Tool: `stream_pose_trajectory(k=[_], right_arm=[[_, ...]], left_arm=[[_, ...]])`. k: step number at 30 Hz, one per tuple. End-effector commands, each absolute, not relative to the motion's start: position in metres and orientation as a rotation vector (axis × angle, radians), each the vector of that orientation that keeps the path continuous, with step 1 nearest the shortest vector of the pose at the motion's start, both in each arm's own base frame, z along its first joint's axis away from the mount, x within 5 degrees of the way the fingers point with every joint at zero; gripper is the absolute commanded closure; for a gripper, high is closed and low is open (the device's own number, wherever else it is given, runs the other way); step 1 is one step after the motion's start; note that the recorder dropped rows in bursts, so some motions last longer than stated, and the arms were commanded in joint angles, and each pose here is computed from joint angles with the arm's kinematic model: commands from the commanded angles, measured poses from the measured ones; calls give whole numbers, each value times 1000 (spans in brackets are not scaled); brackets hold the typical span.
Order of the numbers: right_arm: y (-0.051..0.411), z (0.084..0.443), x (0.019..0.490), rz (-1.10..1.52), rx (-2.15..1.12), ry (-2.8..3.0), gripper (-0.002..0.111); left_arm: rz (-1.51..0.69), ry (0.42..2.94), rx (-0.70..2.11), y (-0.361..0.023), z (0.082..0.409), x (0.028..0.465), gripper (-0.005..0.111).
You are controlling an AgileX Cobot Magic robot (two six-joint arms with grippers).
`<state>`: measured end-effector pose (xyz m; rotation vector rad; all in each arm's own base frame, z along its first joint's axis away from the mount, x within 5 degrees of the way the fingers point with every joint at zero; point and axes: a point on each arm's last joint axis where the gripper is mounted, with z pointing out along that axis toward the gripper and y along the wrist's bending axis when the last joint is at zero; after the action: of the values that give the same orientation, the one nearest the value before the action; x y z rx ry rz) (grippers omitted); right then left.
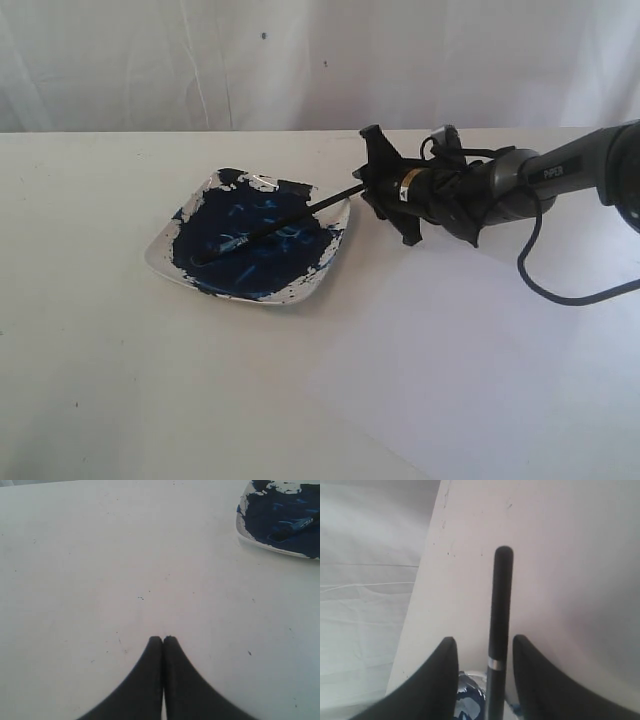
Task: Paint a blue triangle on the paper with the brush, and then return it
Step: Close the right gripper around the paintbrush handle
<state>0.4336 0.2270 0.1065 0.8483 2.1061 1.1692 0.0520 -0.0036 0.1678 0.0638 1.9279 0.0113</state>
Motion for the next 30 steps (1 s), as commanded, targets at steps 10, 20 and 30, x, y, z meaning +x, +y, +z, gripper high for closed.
stream_pose_trajectory(k=[10,20,30], right_arm=[[226,94,443,1166,865,2101,73],[226,94,443,1188,913,2092,73],[226,94,443,1190,918,2091,94]], left_arm=[[-3,1926,64,-4,167,52,107],[-3,1926,64,-4,167,52,107],[-3,1926,64,-4,167,52,107]])
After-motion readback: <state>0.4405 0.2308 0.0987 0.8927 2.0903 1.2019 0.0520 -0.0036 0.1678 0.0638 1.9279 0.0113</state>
